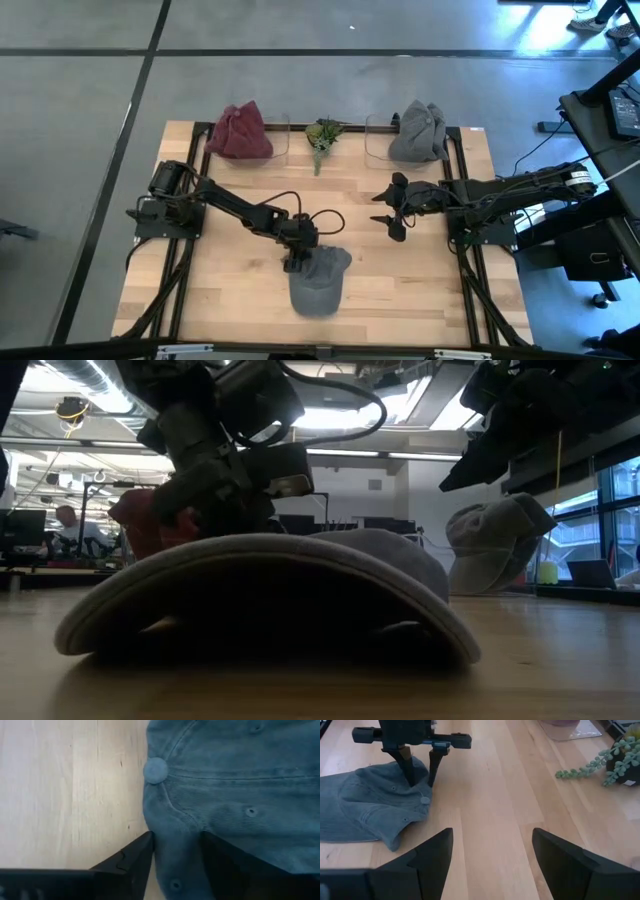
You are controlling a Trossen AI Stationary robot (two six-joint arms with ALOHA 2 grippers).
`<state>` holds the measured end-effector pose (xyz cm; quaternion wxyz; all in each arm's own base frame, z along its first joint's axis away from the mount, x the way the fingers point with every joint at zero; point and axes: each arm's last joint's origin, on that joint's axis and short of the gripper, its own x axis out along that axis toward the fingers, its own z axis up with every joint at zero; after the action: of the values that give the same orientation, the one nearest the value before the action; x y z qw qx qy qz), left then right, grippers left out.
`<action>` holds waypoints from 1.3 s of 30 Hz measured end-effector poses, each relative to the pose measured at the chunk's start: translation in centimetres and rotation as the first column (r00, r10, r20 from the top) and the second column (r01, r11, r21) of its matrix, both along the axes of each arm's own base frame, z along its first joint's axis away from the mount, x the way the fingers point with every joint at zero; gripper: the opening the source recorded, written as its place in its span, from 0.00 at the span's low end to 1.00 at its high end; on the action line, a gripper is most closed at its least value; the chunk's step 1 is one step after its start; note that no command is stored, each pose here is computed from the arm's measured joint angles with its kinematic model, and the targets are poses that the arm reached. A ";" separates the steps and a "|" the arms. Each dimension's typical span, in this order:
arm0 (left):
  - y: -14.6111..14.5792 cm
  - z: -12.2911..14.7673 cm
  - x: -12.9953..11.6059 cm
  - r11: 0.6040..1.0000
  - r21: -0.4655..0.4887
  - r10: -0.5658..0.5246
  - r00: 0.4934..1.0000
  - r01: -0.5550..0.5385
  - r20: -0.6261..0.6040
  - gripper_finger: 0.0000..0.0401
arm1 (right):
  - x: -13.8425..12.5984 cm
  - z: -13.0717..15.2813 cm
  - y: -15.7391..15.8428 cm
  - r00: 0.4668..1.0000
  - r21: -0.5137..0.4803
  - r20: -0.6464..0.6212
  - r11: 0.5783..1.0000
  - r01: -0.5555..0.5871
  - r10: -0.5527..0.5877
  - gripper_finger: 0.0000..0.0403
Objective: Pick & Place hat
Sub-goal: Put the gray cap into the right transparent bin
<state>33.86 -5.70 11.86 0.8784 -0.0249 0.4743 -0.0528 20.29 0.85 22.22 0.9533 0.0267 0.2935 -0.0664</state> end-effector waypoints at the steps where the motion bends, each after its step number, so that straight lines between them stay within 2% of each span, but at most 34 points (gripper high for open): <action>1: 0.0 0.0 0.0 1.000 0.008 -0.007 1.000 0.007 0.002 0.39 | 0.0 0.0 0.0 1.000 0.000 0.000 1.000 0.000 0.000 0.67; 9: 0.2 0.3 0.3 0.996 0.069 -0.057 0.997 0.053 0.054 0.07 | 0.0 0.0 -0.1 0.999 -0.023 0.004 0.999 0.039 -0.039 0.67; 11: 0.2 0.9 0.5 0.993 0.099 -0.063 0.996 0.057 0.062 0.03 | 0.0 0.0 -0.1 0.999 -0.018 0.005 0.999 0.041 -0.041 0.67; 14: 0.3 2.7 1.4 0.984 0.166 -0.076 0.991 0.058 0.108 0.03 | 0.0 0.1 -0.1 0.999 0.017 0.008 0.999 0.048 -0.048 0.67; 17: 0.4 4.7 2.4 0.960 0.272 -0.111 0.985 0.072 0.132 0.02 | 0.3 0.9 0.0 0.999 0.078 0.030 0.997 0.023 -0.025 0.67; 22: 0.7 8.0 4.2 0.880 0.462 -0.217 0.958 0.108 0.190 0.02 | 0.7 3.2 0.3 0.996 0.110 0.071 0.993 -0.052 0.045 0.67; 26: 1.2 10.3 5.4 0.830 0.553 -0.239 0.944 0.077 0.227 0.02 | 0.9 5.0 0.3 0.995 0.110 0.074 0.991 -0.078 0.070 0.67; 32: 2.0 12.4 6.3 0.787 0.616 -0.254 0.932 0.043 0.259 0.02 | 2.1 5.9 0.4 0.996 0.147 0.078 0.988 -0.047 0.036 0.67; 39: 2.0 12.8 6.4 0.774 0.632 -0.272 0.926 0.050 0.260 0.02 | 4.1 5.0 0.5 0.997 0.101 -0.056 0.994 -0.051 0.057 0.67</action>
<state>40.26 -3.66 24.63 0.8980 0.3127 0.3085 0.0246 24.42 1.34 27.21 0.9433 0.0641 0.3247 -0.0266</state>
